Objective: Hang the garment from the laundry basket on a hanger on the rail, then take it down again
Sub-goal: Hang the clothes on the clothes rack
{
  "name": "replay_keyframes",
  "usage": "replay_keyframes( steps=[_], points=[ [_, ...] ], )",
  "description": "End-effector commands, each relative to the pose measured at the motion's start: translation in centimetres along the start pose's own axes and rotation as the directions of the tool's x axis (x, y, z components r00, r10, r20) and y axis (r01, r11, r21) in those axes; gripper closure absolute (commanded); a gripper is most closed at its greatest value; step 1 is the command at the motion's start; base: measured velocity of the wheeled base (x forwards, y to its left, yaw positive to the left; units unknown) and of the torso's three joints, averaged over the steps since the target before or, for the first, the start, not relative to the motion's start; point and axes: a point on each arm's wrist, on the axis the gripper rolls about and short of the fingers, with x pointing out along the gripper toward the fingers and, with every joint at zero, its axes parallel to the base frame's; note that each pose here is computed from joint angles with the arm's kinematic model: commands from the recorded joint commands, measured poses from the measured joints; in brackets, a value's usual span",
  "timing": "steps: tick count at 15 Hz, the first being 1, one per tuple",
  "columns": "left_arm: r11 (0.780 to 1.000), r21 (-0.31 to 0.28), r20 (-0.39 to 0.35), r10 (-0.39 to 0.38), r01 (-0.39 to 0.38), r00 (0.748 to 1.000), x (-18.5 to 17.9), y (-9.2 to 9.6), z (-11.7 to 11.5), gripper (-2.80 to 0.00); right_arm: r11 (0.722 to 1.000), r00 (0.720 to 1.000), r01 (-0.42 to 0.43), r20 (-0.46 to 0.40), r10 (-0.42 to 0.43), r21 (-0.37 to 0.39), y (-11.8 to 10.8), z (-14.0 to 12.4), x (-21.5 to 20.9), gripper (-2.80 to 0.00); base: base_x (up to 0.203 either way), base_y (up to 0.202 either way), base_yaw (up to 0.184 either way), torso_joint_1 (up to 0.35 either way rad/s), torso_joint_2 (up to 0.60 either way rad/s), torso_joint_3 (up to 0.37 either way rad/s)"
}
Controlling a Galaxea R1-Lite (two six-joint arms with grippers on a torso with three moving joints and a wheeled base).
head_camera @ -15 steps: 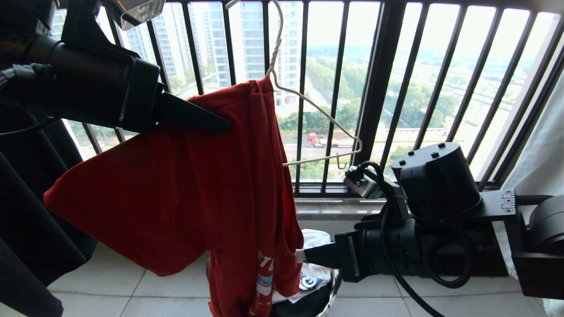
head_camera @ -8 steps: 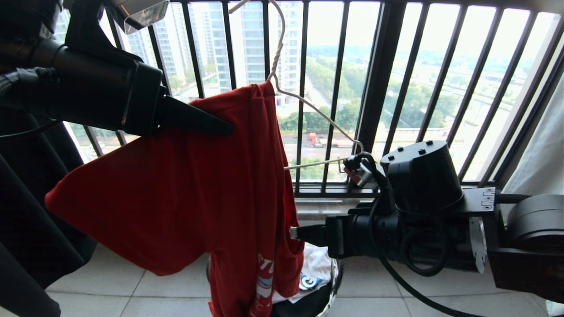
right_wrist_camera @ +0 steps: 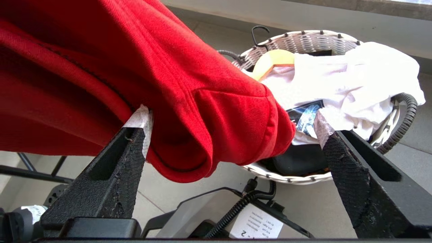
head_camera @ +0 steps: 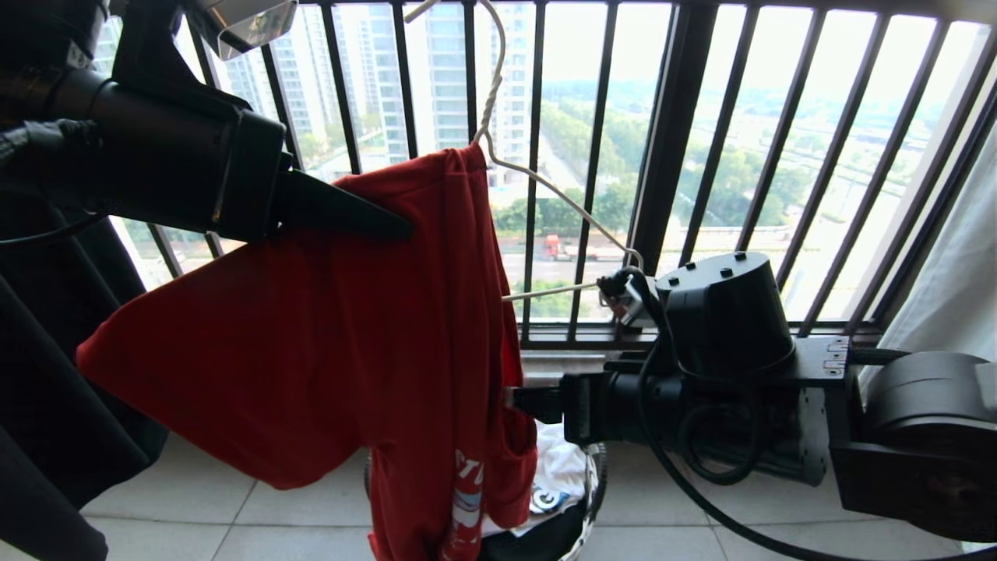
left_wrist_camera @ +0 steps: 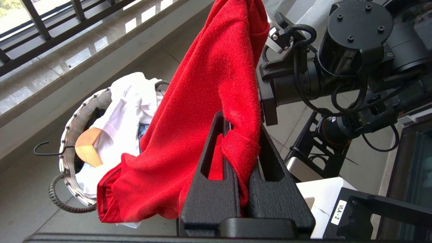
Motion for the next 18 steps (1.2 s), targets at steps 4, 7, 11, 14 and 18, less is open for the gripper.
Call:
replay_keyframes(
  steps=[4, 7, 11, 14, 18],
  points=[
    [1.0, 0.005, 0.007, -0.003, 0.003, 1.0, -0.5, -0.4, 0.0, 0.0, 1.0, 1.0, 0.022, -0.005, -0.022, -0.007, 0.4, -0.4, 1.5, -2.8, 0.0, 0.0, 0.0, 0.0, 0.0, 0.0],
    [1.0, 0.004, 0.006, -0.005, 0.005, 1.0, -0.5, -0.4, -0.1, 0.0, 0.999, 0.999, 0.049, -0.003, -0.049, -0.012, 0.4, -0.6, 2.1, 0.0, 0.0, 0.0, 0.0, 0.0, 0.0, 0.0],
    [1.0, 0.004, 0.006, -0.005, 0.005, 1.0, -0.5, -0.4, -0.1, 0.0, 0.998, 0.998, 0.06, 0.006, -0.06, -0.002, 0.1, -0.4, 2.1, 0.0, 0.0, 0.0, 0.0, 0.0, 0.0, 0.0],
    [1.0, 0.004, 0.009, -0.002, 0.002, 1.0, -0.6, -0.4, 0.0, 0.0, 0.995, 0.994, 0.092, 0.06, -0.093, 0.027, -1.3, 1.2, 0.8, 0.0, 0.0, 0.0, 0.0, 0.0, 0.0, 0.0],
    [1.0, -0.011, 0.019, -0.003, 0.003, 1.0, -0.9, -0.6, 0.1, 0.0, 0.988, 0.984, 0.142, 0.101, -0.147, 0.061, -3.3, 2.5, -0.1, 0.0, 0.0, 0.0, 0.0, 0.0, 0.0, 0.0]
  ],
)
